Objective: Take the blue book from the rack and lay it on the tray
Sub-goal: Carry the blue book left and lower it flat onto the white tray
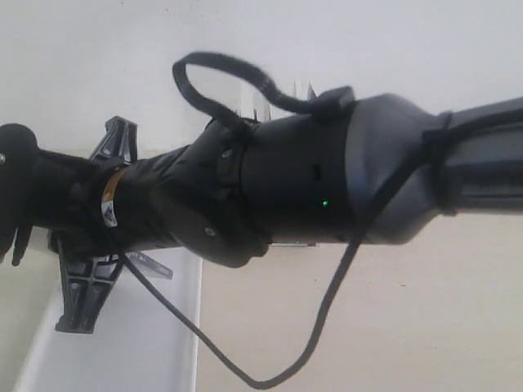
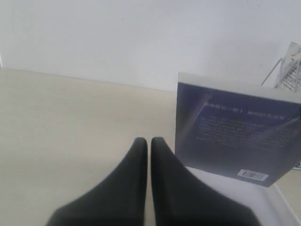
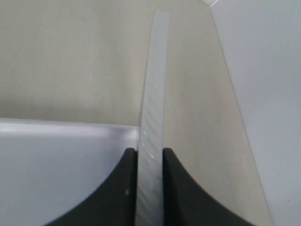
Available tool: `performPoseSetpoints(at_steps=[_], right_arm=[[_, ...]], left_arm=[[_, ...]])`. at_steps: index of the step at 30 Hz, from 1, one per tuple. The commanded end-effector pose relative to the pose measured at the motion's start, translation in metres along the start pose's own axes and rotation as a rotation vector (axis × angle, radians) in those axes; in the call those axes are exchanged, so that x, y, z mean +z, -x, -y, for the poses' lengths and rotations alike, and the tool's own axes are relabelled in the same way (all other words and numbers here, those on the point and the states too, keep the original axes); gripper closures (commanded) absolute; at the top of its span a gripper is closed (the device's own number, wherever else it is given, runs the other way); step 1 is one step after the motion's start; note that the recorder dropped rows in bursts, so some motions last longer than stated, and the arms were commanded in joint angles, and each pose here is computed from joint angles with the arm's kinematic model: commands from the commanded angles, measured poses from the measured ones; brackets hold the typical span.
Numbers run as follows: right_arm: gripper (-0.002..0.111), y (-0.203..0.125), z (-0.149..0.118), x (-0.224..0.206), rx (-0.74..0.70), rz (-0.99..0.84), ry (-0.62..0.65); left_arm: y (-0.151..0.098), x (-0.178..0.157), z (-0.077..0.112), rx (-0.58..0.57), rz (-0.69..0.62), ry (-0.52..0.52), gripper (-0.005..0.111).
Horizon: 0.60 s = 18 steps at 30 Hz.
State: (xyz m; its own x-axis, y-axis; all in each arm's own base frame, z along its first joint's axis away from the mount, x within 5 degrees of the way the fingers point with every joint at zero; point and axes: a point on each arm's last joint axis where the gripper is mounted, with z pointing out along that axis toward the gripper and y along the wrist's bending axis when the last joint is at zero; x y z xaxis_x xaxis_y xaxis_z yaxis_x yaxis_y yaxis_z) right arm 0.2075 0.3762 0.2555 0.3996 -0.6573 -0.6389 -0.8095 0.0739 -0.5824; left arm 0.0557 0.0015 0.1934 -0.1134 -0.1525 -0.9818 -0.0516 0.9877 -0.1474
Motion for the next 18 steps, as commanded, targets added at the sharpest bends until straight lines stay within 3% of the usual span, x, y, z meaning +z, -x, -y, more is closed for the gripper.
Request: performPoseSetpoints(at_steps=[1, 18], right_arm=[[0.108, -0.002, -0.001, 0.009, -0.007, 0.038, -0.023], [0.108, -0.03, 0.0, 0.016, 0.014, -0.121, 0.043]], left_arm=[[0.002, 0.0, 0.0, -0.018, 0.008, 0.001, 0.103], [0.002, 0.0, 0.0, -0.018, 0.008, 0.001, 0.103]])
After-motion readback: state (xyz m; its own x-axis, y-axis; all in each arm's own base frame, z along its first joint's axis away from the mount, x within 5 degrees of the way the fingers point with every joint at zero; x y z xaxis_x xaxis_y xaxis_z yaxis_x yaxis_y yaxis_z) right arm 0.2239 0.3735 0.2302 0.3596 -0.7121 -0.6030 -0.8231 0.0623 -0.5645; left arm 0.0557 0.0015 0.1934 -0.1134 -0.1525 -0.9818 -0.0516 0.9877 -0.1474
